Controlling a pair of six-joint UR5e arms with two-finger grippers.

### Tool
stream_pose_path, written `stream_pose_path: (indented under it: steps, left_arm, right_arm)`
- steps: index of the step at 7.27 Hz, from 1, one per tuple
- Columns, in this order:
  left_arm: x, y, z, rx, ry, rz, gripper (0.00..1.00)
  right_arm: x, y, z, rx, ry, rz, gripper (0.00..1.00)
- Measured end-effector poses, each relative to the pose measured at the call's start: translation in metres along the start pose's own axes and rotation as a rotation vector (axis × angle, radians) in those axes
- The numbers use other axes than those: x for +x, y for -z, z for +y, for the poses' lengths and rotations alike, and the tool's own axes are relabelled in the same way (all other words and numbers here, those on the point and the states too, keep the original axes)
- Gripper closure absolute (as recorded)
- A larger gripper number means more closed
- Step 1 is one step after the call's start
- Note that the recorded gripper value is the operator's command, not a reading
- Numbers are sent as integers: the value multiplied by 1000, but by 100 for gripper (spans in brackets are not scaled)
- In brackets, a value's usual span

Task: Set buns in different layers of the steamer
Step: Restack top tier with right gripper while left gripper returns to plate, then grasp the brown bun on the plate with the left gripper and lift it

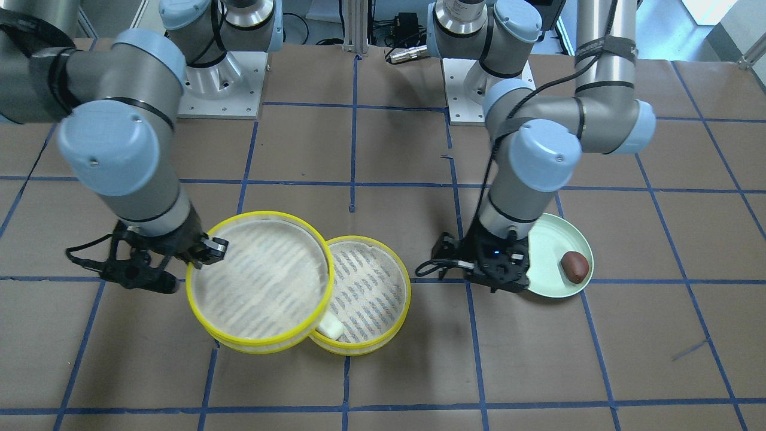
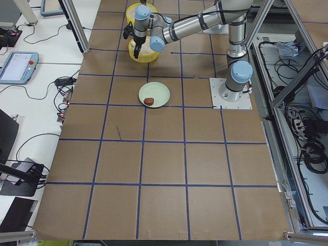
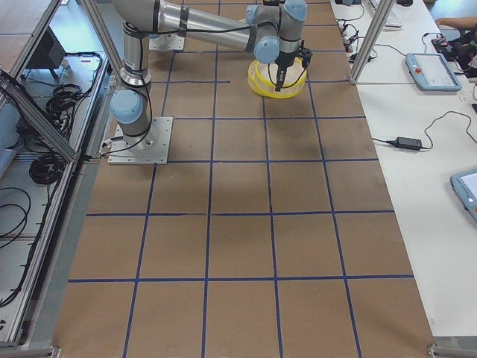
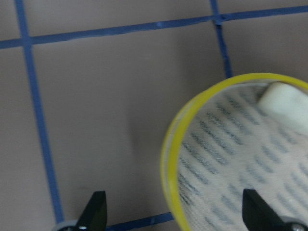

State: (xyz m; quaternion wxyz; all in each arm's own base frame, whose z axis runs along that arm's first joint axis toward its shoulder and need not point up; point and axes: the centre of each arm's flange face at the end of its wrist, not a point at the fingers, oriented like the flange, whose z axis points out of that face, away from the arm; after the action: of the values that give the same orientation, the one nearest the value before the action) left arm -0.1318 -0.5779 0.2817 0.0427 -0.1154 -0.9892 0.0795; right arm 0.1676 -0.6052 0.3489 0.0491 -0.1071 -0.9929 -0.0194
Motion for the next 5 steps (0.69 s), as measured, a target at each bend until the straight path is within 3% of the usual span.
stream_pose_path:
  steps: [3,5]
  left_arm:
    - [-149,-29,82,-110,-55,18,1]
    - [-189,-39,110,-191,-31,-43,1]
  right_arm:
    - [-94,-12,21,-10,-133,-4,94]
    - [-122,-22,39,-34,-140,-17,93]
